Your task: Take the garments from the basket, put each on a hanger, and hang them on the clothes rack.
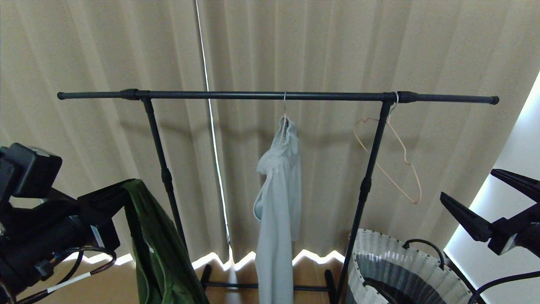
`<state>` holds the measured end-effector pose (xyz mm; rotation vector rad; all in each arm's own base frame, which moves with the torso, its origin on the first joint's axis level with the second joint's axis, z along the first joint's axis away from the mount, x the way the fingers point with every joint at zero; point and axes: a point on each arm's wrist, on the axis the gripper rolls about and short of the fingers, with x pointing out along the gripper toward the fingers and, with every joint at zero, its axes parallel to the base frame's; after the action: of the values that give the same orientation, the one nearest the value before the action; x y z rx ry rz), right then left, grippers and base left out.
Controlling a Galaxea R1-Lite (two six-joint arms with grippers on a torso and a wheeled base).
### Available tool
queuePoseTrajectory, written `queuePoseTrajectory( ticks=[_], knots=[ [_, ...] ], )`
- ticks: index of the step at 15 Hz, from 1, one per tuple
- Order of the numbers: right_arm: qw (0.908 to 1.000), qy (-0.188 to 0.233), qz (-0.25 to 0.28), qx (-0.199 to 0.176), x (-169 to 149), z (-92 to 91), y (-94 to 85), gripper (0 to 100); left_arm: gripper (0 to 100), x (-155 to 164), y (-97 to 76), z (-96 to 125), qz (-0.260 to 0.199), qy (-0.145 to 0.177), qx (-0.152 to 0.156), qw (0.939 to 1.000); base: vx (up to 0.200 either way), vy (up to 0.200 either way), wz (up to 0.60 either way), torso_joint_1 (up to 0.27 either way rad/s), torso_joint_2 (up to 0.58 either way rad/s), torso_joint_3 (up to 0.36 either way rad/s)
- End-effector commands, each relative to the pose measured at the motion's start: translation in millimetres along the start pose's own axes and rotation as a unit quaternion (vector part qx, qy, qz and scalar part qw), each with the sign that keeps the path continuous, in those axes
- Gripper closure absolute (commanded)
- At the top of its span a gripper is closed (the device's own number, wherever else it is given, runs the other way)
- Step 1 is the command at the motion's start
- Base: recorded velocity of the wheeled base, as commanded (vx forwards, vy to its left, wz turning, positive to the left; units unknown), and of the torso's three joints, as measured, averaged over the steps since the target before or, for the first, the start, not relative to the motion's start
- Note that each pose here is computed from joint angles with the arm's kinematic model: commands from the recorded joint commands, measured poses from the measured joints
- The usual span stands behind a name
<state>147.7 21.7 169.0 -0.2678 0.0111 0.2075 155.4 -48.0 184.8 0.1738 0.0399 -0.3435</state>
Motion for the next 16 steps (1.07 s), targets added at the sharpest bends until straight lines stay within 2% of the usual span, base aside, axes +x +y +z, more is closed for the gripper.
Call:
queuePoseTrajectory(
  ticks=[1,3,5,8,15,16],
  knots=[
    [0.9999,0.007,-0.009,0.006,-0.7,-2.0,-1.6,0,100,-3.4,-1.3,-4.4,-0.013,-0.002,0.004,0.9999,0.000,0.000,0.00,0.256,-0.53,-0.271],
    [0.9980,0.017,-0.055,0.026,1.0,-1.2,-6.0,0,100,-7.2,-2.4,-5.4,-0.047,-0.014,0.004,0.9988,0.000,0.000,0.00,0.220,-0.47,-0.239],
    [0.9941,0.038,-0.096,0.034,3.4,-0.4,-8.5,0,100,-5.9,1.1,-4.5,-0.038,-0.014,0.004,0.9992,0.000,0.000,0.00,0.083,-0.16,-0.088],
    [0.9929,0.057,-0.098,0.035,2.6,-2.8,-7.9,0,100,-5.0,5.5,-2.2,-0.027,-0.018,0.004,0.9995,0.000,0.000,0.00,0.012,-0.02,-0.014],
    [0.9932,0.053,-0.097,0.035,0.0,-1.8,-7.4,0,100,-3.2,7.1,3.4,-0.024,-0.028,-0.003,0.9993,0.000,0.000,0.00,0.000,0.00,0.000],
    [0.9932,0.053,-0.097,0.035,0.0,-1.8,-7.4,0,100,-3.3,7.3,2.9,-0.023,-0.027,-0.002,0.9994,0.200,0.000,0.00,0.007,0.01,-0.002]
  ],
)
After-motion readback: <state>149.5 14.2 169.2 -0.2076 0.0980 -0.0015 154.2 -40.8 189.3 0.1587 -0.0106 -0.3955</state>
